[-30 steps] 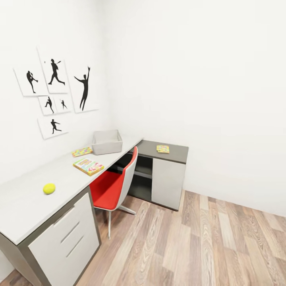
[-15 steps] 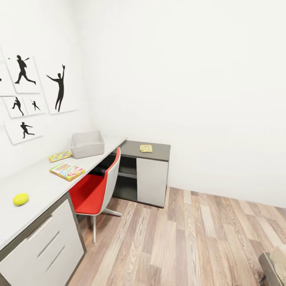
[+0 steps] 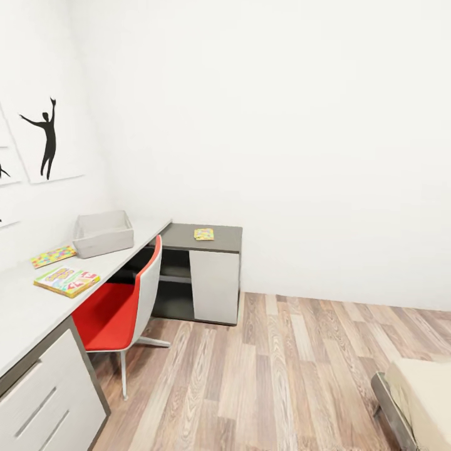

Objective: Put all the toys in the child's room - the three board games (two on the bed and one on the table), the two jigsaw puzzles on the table, and the tennis ball on the table - inside the toy box on the table in the child's room.

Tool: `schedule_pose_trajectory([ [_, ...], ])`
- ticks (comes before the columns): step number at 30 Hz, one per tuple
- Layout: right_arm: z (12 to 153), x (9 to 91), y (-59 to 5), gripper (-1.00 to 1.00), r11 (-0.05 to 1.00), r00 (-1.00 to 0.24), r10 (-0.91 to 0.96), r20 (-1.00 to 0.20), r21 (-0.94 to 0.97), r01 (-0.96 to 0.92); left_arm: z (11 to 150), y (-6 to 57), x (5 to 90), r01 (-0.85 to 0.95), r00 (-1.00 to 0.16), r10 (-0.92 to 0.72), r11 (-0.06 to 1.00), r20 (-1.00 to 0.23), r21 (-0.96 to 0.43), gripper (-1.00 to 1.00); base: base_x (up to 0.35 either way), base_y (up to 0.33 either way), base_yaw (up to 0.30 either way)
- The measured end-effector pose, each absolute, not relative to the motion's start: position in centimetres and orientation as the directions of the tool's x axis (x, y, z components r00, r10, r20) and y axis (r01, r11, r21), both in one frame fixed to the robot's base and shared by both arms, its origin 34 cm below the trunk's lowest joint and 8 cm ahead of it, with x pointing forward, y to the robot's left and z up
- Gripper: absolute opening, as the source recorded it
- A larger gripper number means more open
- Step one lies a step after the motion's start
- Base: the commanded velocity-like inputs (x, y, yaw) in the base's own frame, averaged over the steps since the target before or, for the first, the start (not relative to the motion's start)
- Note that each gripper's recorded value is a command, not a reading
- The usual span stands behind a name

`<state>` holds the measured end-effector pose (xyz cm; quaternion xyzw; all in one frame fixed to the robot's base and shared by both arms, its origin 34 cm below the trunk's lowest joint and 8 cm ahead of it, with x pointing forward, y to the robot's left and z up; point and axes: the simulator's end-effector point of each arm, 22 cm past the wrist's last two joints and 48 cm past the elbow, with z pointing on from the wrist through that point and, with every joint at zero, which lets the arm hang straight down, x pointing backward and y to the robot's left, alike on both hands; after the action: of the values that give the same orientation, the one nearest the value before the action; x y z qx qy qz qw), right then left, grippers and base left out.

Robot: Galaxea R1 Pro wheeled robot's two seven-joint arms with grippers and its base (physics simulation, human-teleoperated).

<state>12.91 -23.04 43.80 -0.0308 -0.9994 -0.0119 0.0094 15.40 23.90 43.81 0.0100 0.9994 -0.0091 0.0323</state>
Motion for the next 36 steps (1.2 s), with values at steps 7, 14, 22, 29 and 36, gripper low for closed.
schedule_pose_trajectory([
  [7, 43.80, 12.92, -23.05, 1.00, 0.998, -0.998, 0.066, 0.019, 0.023, 0.066, 43.81, 23.90, 15.40, 0.021, -0.998, 0.019, 1.000, -0.065, -0.017, 1.00, 0.000, 0.000, -0.285],
  [14, 43.80, 12.91, -23.04, 1.00, 0.998, -0.998, 0.066, 0.020, 0.023, 0.067, 43.81, 23.90, 15.39, 0.021, -0.998, 0.019, 1.000, -0.065, -0.017, 1.00, 0.000, 0.000, -0.285],
  [22, 43.80, 12.91, -23.02, 1.00, 0.998, -0.998, 0.066, 0.019, 0.023, 0.066, 43.81, 23.91, 15.39, 0.021, -0.998, 0.019, 1.000, -0.065, -0.017, 1.00, 0.000, 0.000, -0.285],
  [29, 43.80, 12.92, -23.03, 1.00, 0.998, -0.998, 0.065, 0.019, 0.023, 0.066, 43.81, 23.91, 15.39, 0.020, -0.998, 0.019, 1.000, -0.065, -0.017, 1.00, 0.000, 0.000, -0.285],
  [36, 43.80, 12.91, -23.02, 1.00, 0.998, -0.998, 0.065, 0.019, 0.023, 0.066, 43.81, 23.91, 15.40, 0.020, -0.998, 0.019, 1.000, -0.065, -0.017, 1.00, 0.000, 0.000, -0.285],
])
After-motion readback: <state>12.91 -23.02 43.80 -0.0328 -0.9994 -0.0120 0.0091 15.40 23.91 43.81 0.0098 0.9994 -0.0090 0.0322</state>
